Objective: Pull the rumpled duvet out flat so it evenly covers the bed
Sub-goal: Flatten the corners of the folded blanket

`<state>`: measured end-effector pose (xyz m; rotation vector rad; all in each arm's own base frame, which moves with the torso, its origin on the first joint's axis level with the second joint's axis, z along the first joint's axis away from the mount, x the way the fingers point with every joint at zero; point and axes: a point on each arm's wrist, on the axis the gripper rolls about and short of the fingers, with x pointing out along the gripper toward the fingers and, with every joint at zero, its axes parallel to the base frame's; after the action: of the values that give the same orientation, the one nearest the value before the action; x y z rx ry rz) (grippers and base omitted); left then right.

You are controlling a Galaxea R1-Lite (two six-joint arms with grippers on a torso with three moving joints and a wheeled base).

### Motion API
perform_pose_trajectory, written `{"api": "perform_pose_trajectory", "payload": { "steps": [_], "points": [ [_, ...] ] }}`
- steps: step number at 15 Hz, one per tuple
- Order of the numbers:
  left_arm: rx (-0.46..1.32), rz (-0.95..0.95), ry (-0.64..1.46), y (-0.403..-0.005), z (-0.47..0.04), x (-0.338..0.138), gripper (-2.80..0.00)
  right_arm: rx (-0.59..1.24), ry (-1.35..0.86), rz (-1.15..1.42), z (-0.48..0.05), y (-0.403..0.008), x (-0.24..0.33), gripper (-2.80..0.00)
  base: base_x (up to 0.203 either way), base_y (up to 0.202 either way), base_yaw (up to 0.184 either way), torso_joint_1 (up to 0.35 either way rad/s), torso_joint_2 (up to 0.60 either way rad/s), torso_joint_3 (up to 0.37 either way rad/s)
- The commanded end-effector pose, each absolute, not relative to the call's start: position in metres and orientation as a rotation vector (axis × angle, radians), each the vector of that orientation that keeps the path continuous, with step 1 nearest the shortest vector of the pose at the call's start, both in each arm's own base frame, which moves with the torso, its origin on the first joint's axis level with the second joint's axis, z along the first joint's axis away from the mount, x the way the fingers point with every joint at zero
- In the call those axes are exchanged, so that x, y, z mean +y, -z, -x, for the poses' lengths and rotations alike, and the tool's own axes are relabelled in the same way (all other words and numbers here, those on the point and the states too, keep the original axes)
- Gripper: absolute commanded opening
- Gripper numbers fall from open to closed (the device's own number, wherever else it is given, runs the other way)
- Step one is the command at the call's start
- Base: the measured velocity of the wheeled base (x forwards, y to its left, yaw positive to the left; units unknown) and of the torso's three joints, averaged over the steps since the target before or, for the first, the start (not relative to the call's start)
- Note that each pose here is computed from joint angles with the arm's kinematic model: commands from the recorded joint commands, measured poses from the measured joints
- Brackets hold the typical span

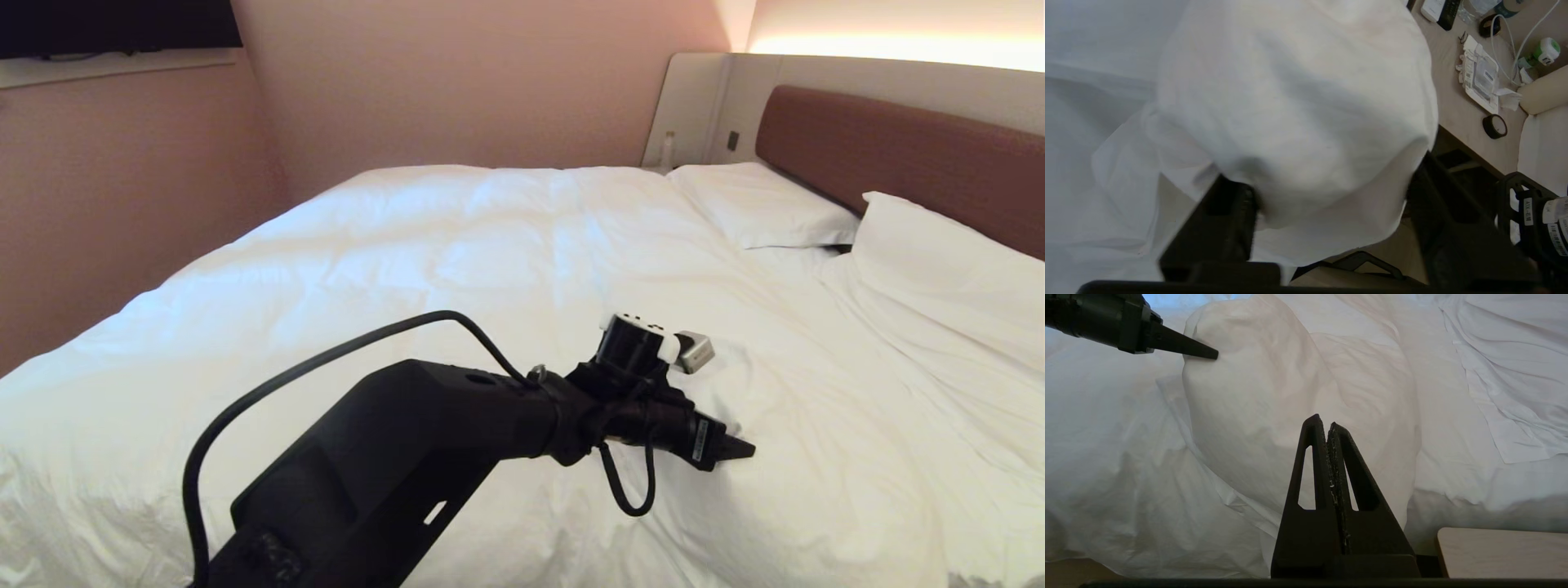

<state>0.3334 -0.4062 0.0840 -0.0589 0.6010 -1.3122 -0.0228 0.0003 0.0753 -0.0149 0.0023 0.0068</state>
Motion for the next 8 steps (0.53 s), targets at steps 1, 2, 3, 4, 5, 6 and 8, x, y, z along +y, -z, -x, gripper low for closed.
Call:
{"api": "perform_pose_trajectory", "payload": {
  "steps": [1,2,3,4,5,6,8],
  "points": [
    [0.608,0.059,1.314,-0.081,-0.333,-0.407,-2.8,0.001,-0.008,0.015,0.023,-0.075,0.0,-2.8,0.0,0.0,0.0,0.0,0.0,0.0],
    [0.605,0.059,1.313,-0.082,-0.333,-0.407,-2.8,0.001,-0.008,0.015,0.023,-0.075,0.0,-2.8,0.0,0.0,0.0,0.0,0.0,0.0],
    [0.603,0.06,1.313,-0.083,-0.333,-0.407,-2.8,0.001,-0.008,0.015,0.023,-0.075,0.0,-2.8,0.0,0.0,0.0,0.0,0.0,0.0],
    [0.607,0.061,1.312,-0.085,-0.332,-0.406,-2.8,0.001,-0.008,0.015,0.023,-0.075,0.0,-2.8,0.0,0.0,0.0,0.0,0.0,0.0],
    [0.612,0.071,1.311,-0.092,-0.33,-0.405,-2.8,0.001,-0.008,0.015,0.023,-0.075,0.0,-2.8,0.0,0.0,0.0,0.0,0.0,0.0],
    [0.634,0.087,1.306,-0.095,-0.327,-0.404,-2.8,0.001,-0.008,0.015,0.023,-0.075,0.0,-2.8,0.0,0.0,0.0,0.0,0.0,0.0],
    [0.676,0.134,1.32,-0.115,-0.305,-0.407,-2.8,0.001,-0.008,0.015,0.023,-0.075,0.0,-2.8,0.0,0.0,0.0,0.0,0.0,0.0]
  ]
}}
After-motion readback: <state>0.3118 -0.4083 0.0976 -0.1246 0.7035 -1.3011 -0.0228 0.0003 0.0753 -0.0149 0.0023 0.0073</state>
